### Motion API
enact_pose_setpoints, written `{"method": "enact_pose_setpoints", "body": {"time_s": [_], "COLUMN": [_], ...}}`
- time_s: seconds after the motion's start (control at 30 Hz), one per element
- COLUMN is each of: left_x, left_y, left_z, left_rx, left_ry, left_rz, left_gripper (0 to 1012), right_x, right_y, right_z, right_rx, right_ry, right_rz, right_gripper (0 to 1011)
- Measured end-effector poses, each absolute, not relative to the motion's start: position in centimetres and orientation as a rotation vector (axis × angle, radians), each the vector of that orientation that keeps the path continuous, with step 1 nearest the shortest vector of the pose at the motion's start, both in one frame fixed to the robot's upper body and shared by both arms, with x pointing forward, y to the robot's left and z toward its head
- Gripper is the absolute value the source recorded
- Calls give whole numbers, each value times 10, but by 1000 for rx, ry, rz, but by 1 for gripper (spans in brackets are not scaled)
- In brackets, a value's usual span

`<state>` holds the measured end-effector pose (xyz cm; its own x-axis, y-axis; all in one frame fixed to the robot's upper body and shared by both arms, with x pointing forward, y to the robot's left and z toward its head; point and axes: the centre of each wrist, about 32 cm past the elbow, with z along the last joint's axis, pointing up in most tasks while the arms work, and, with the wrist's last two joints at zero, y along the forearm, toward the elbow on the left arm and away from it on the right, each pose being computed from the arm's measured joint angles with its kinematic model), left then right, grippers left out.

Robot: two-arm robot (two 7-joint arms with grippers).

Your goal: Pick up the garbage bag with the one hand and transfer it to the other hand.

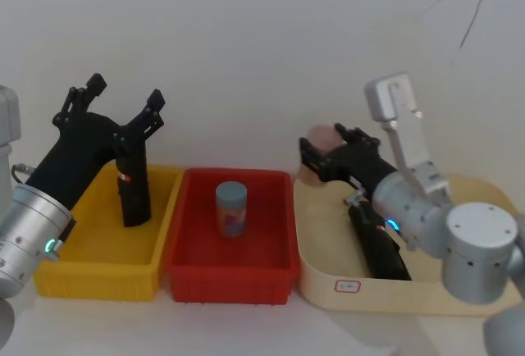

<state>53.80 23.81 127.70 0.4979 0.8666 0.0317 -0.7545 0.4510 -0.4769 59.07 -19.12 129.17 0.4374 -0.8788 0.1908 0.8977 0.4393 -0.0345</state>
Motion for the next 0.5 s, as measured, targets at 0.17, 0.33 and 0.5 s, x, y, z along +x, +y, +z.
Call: {"method": "enact_pose_setpoints", "body": {"time_s": [0.17, 0.33, 0.5], "left_x": [538, 538, 538], "left_y": [238, 238, 238], "left_z": [1277, 1277, 1277], "left_rx": [-434, -434, -434], "left_ry": [-289, -289, -289], "left_rz": [1019, 1019, 1019], "left_gripper": [1001, 1001, 1001], "right_x": [583, 574, 567], "right_y": [-205, -214, -215], "right_z": [1285, 1274, 1262], "right_rx": [-155, -193, -232], "right_ry": [-130, -100, -75], "right_rz": [-1141, -1142, -1115], "right_gripper": [669, 669, 670]}}
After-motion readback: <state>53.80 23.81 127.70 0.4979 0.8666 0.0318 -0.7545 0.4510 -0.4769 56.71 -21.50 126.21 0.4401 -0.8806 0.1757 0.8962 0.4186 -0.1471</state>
